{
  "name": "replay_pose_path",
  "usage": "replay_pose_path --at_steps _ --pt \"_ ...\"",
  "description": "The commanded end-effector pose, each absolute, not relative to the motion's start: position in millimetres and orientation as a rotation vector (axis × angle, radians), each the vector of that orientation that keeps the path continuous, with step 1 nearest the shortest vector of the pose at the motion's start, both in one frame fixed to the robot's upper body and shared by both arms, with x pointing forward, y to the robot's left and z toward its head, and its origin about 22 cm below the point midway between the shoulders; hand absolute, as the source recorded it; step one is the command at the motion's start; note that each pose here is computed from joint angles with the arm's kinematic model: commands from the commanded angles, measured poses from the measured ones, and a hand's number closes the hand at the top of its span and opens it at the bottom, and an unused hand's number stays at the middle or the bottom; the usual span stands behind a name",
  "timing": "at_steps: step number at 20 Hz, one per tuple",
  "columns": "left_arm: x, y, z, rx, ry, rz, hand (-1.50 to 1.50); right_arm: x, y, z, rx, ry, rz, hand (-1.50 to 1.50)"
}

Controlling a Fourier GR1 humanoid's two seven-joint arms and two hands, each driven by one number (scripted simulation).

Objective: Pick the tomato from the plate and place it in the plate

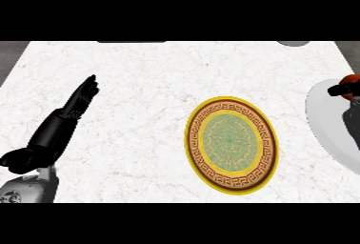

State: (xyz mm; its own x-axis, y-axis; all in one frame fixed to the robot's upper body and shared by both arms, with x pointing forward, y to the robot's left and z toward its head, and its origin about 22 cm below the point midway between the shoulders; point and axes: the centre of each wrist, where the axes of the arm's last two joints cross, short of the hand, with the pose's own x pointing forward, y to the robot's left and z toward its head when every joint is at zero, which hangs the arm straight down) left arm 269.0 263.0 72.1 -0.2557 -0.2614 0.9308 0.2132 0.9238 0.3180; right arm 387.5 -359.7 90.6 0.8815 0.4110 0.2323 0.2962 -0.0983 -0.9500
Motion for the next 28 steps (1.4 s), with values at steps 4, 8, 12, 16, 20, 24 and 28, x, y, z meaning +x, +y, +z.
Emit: replay_pose_path --at_steps 4,8,12,16,20,24,28 --pt "282 260 75 0.026 -1.781 -0.447 0.00 361 -413 63 -1.545 -0.425 -0.096 -1.50" --pt "282 248 90 0.025 -1.772 -0.459 0.00 338 -423 25 -1.615 -0.513 -0.100 -1.50" --pt "277 263 77 0.004 -1.769 -0.456 0.00 344 -428 33 -1.640 -0.638 -0.109 -1.50" --pt "269 265 90 0.009 -1.757 -0.451 0.00 339 -407 38 -1.664 -0.795 -0.121 -1.50" --pt "274 286 80 0.037 -1.773 -0.445 0.00 344 -394 62 -1.582 -1.032 -0.280 -1.50" --pt "280 265 92 0.022 -1.774 -0.438 0.00 343 -365 70 -1.401 -1.168 -0.471 -1.50" --pt "276 283 83 0.038 -1.756 -0.431 0.00 313 -377 87 -1.328 -1.313 -0.647 -1.50"
